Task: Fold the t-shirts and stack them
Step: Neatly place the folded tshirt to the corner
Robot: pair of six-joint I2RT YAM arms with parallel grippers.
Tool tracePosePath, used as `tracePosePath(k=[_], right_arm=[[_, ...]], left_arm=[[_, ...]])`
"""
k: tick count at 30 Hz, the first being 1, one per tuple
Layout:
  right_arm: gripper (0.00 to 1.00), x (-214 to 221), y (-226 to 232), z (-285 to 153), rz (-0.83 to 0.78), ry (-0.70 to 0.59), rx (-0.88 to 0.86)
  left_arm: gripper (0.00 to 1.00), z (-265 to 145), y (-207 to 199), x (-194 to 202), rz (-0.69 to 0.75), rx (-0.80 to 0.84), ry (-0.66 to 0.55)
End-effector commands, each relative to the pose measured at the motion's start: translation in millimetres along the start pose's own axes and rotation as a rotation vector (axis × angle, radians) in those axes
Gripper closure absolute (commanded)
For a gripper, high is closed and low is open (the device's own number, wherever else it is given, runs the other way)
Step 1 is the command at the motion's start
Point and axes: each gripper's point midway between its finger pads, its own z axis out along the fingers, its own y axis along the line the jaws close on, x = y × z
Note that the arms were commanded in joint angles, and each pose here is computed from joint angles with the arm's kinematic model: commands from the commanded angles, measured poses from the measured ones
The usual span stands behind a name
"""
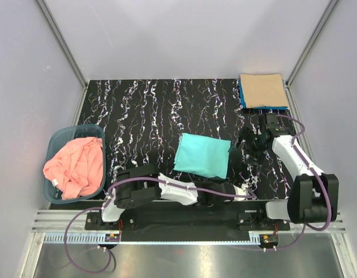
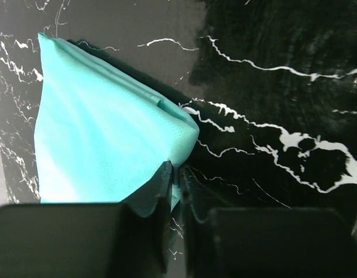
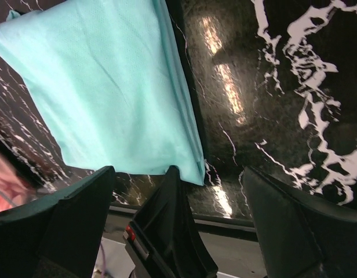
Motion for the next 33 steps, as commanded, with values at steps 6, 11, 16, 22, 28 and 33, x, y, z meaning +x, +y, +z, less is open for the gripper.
tracePosePath(k=[6, 11, 16, 22, 28, 33], right_arm=[[0.0, -15.8, 15.1, 33.5, 0.085, 0.077, -0.112], [0.0, -18.3, 26.3, 48.1, 0.069, 0.119, -0.193], [0.0, -23.4, 35.3, 58.1, 0.079, 0.134, -0.25], [0.0, -17.1, 35.6, 69.0, 0.115, 0.169, -0.282], [0.0, -21.1, 43.1, 80.6, 0.168, 0.179, -0.337], [0.05, -24.1, 41.4, 91.3, 0.212, 0.181, -0.332]], left_arm=[[1.0, 3.8, 14.0, 2.0, -0.088, -0.01, -0.017], [1.0, -12.7, 44.9, -2.9, -0.195, -0.037, -0.06], [1.0, -27.8, 73.5, -6.8, -0.264, -0.069, -0.089], [1.0, -38.5, 92.9, -13.7, -0.308, -0.084, -0.107], [1.0, -46.0, 101.4, -17.7, -0.319, -0.092, -0.12], [1.0, -49.0, 105.0, -19.0, -0.326, -0.097, -0.124]])
